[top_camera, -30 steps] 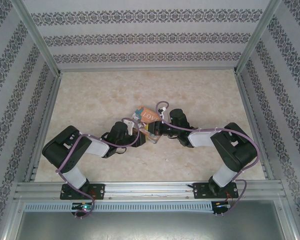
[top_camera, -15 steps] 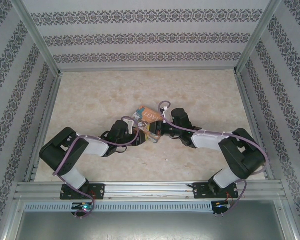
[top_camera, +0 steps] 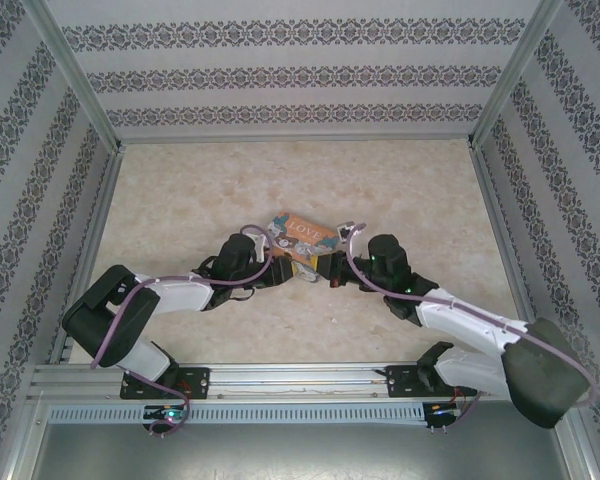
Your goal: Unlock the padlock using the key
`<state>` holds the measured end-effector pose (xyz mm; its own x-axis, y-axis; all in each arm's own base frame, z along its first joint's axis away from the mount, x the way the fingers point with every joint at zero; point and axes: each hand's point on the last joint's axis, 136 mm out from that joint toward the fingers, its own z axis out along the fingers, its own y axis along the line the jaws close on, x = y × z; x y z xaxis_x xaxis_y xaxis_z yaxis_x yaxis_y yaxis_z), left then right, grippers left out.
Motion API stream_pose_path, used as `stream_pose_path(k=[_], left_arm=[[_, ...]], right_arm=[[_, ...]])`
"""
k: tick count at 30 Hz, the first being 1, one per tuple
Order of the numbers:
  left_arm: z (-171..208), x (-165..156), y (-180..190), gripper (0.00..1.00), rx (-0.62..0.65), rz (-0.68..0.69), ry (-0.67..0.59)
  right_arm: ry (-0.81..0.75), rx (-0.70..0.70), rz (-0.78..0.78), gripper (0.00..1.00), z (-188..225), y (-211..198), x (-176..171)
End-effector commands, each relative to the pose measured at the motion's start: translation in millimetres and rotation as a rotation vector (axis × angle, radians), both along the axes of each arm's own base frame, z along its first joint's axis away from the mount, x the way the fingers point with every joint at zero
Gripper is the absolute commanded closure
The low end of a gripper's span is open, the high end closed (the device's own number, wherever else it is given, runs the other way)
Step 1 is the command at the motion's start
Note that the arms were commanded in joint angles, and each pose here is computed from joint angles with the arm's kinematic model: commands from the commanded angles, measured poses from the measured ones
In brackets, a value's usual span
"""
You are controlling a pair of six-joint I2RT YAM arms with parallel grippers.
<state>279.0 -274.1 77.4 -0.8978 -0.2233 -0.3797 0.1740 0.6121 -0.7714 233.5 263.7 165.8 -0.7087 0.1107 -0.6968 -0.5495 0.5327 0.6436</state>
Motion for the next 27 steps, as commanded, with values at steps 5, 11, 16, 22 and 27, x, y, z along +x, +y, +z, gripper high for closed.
stream_pose_path(k=[5,11,16,22,27], left_arm=[[38.2,4.1,-15.2,0.75,-0.087,-0.001,0.029],[42.5,5.2,-16.0,0.74,-0.078,0.007,0.060],[44.2,4.7,-20.4,0.74,-0.089,-0.007,0.087],[43.5,4.3,-21.6,0.74,-0.085,-0.012,0.101],[43.2,4.2,-21.8,0.74,-0.082,-0.014,0.105]], right_arm=[[-0.104,-0.140,0.003,1.00,-25.5,-5.1,-24.9],[-0.131,-0.272,0.016,1.00,-62.6,-5.9,-41.5],[-0.139,-0.333,0.017,1.00,-76.7,-5.3,-41.5],[-0.162,-0.399,0.029,1.00,-83.9,0.9,-36.9],[-0.191,-0.421,0.016,1.00,-79.2,7.6,-28.8]])
